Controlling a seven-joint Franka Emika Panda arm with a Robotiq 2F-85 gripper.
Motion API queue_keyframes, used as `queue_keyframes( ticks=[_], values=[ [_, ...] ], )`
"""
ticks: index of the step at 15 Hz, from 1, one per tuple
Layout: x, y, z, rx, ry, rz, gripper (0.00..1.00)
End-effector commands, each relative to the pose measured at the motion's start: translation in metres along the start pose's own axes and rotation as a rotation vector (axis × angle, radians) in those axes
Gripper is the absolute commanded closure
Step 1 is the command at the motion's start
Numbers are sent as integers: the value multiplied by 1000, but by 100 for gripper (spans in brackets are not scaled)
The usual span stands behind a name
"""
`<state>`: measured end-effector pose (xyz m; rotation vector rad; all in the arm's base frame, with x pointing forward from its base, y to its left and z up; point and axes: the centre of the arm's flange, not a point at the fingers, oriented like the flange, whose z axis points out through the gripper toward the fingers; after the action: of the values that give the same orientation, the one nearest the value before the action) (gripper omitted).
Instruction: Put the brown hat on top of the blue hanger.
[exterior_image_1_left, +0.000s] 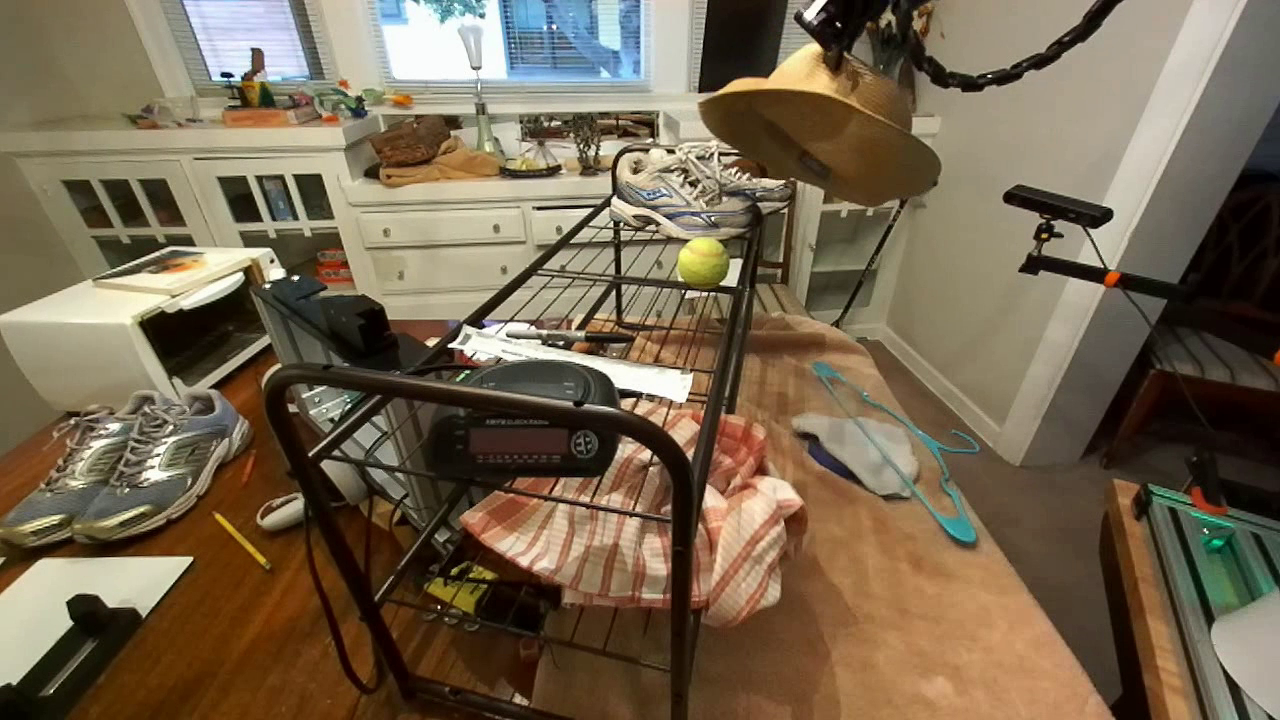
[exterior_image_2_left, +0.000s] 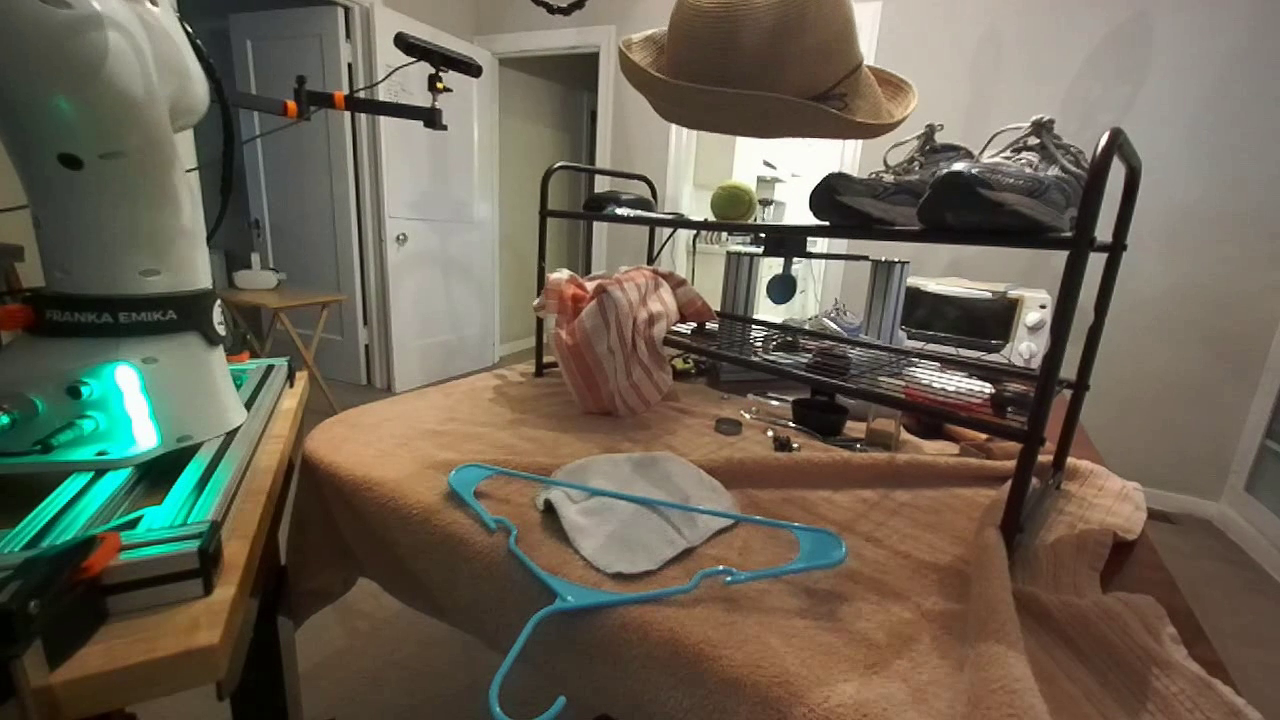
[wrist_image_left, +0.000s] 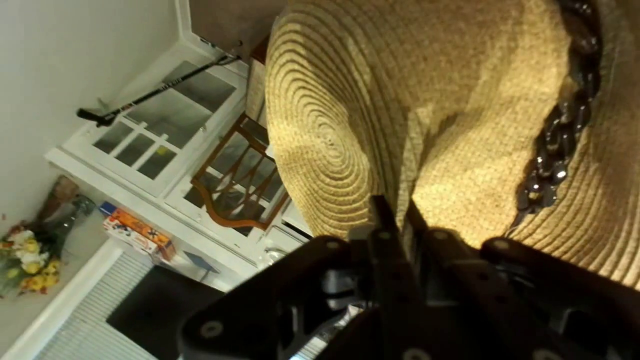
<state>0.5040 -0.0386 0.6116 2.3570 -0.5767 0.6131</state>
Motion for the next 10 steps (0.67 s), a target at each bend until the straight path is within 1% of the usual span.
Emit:
queue_keyframes(
  ticks=[1,4,7,10],
  values=[
    [-11,28,28,-106,-47,89,98],
    [-13,50,59,-172,-101,145,98],
    [-22,60,94,-197,-165,164,98],
    [-36,64,130,-225,-232,167,98]
  ],
)
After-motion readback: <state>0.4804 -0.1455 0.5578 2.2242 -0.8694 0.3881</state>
